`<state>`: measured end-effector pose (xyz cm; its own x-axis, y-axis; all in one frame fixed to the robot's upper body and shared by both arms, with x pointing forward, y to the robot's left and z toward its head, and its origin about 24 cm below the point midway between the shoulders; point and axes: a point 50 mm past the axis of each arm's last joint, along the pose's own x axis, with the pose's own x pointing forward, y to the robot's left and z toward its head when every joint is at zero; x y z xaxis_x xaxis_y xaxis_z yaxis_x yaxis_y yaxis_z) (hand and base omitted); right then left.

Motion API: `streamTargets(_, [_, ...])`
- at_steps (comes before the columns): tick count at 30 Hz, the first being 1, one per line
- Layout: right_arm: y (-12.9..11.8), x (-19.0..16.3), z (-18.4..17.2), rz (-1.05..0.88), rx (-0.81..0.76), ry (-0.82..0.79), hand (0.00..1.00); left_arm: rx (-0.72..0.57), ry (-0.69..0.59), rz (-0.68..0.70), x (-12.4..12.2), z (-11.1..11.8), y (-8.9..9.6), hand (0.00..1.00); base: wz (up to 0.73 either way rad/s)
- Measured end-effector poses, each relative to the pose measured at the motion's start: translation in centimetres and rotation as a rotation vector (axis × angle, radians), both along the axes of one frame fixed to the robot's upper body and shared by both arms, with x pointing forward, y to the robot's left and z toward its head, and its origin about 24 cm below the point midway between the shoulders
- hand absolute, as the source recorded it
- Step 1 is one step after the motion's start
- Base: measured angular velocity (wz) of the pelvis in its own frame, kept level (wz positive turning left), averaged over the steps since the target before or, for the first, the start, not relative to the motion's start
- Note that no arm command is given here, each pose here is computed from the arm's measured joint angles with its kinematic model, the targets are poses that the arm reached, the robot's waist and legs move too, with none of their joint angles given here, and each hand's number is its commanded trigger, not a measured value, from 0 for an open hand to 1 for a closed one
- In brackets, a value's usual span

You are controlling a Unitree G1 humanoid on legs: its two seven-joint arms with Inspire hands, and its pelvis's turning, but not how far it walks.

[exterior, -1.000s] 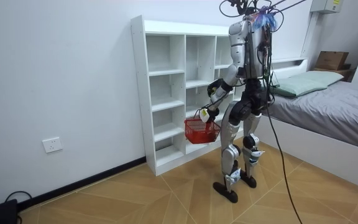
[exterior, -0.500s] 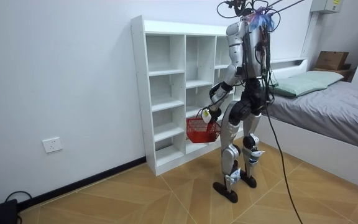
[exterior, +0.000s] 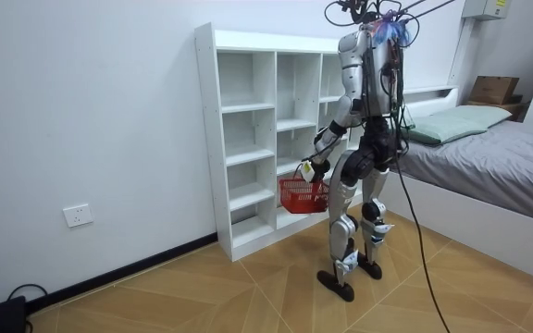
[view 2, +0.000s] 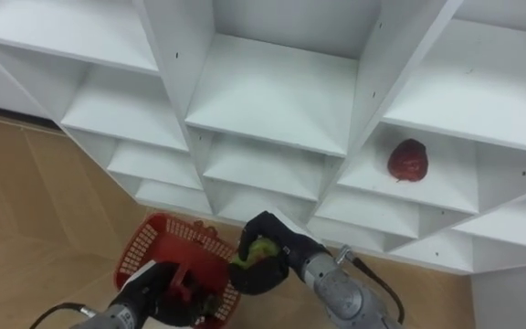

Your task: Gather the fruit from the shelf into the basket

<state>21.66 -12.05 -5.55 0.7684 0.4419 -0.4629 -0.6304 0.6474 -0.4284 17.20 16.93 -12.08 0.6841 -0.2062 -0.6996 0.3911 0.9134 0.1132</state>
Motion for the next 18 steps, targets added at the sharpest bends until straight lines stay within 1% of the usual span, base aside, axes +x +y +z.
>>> streamTargets(6, [-0.4,-0.2,-0.7,-0.017,-0.018,0.026,1.0,-0.014,-0.002,-0.009,0.0,0.0,-0.6,1.0,-0.01])
streamTargets(18, [-0.8,-0.5,-1.3,-0.037,-0.032,0.046,1.0,-0.025,-0.023,-0.025,0.5,0.3,-0.9,1.0,0.0])
